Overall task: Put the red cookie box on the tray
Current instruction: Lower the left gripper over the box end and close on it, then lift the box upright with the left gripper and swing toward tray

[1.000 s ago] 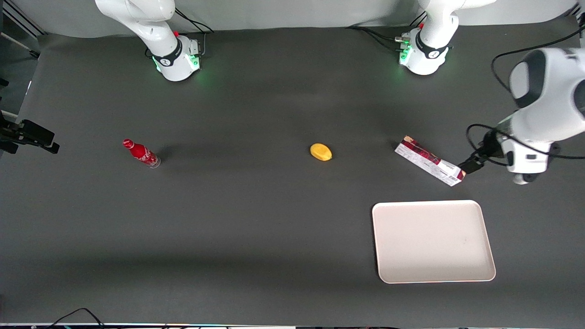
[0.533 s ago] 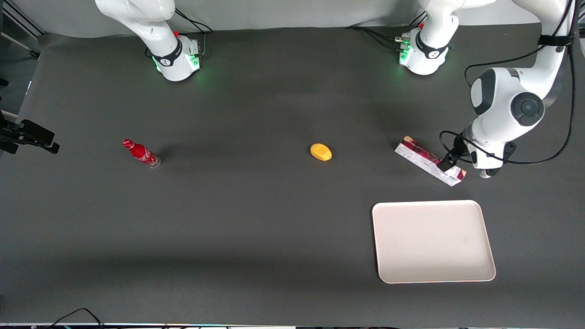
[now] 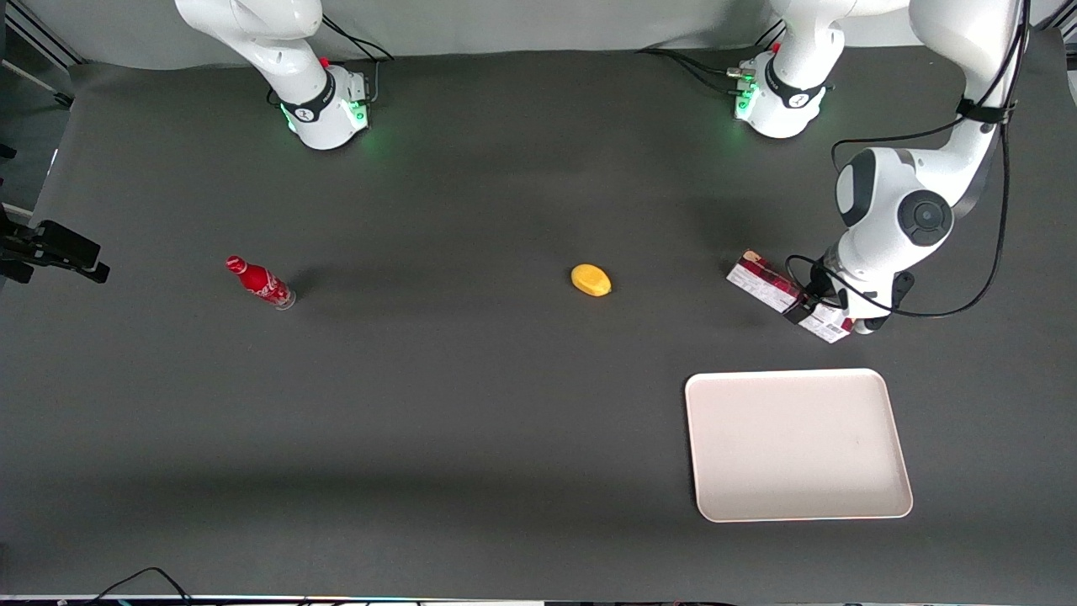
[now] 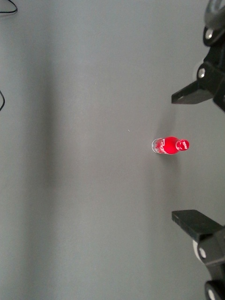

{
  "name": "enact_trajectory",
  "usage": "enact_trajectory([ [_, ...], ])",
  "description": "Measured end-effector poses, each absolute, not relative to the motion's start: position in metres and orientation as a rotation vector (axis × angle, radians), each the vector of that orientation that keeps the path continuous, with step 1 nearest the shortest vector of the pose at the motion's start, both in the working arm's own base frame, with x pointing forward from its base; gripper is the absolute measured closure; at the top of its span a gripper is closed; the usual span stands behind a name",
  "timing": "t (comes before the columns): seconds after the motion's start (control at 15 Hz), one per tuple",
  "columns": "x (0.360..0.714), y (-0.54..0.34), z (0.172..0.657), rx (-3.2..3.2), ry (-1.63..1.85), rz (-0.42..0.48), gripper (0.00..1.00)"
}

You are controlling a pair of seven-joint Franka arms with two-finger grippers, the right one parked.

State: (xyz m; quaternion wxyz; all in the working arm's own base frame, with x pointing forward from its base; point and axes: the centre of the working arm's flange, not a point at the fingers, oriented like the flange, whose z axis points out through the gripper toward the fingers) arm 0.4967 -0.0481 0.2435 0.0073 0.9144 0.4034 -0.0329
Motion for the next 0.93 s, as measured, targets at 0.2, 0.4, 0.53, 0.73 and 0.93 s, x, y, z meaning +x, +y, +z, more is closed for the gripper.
enact_trajectory([
  [0.2, 0.496, -0.049, 0.231, 2.858, 1.263, -0.113, 0.0],
  [0.4, 0.494, -0.049, 0.219, 2.86, 1.264, -0.13, 0.0],
  [0.53, 0.492, -0.049, 0.213, 2.863, 1.265, -0.146, 0.04],
  [0.73, 0.491, -0.049, 0.208, 2.865, 1.266, -0.16, 0.26],
  [0.93, 0.491, -0.049, 0.208, 2.87, 1.261, -0.165, 0.57],
])
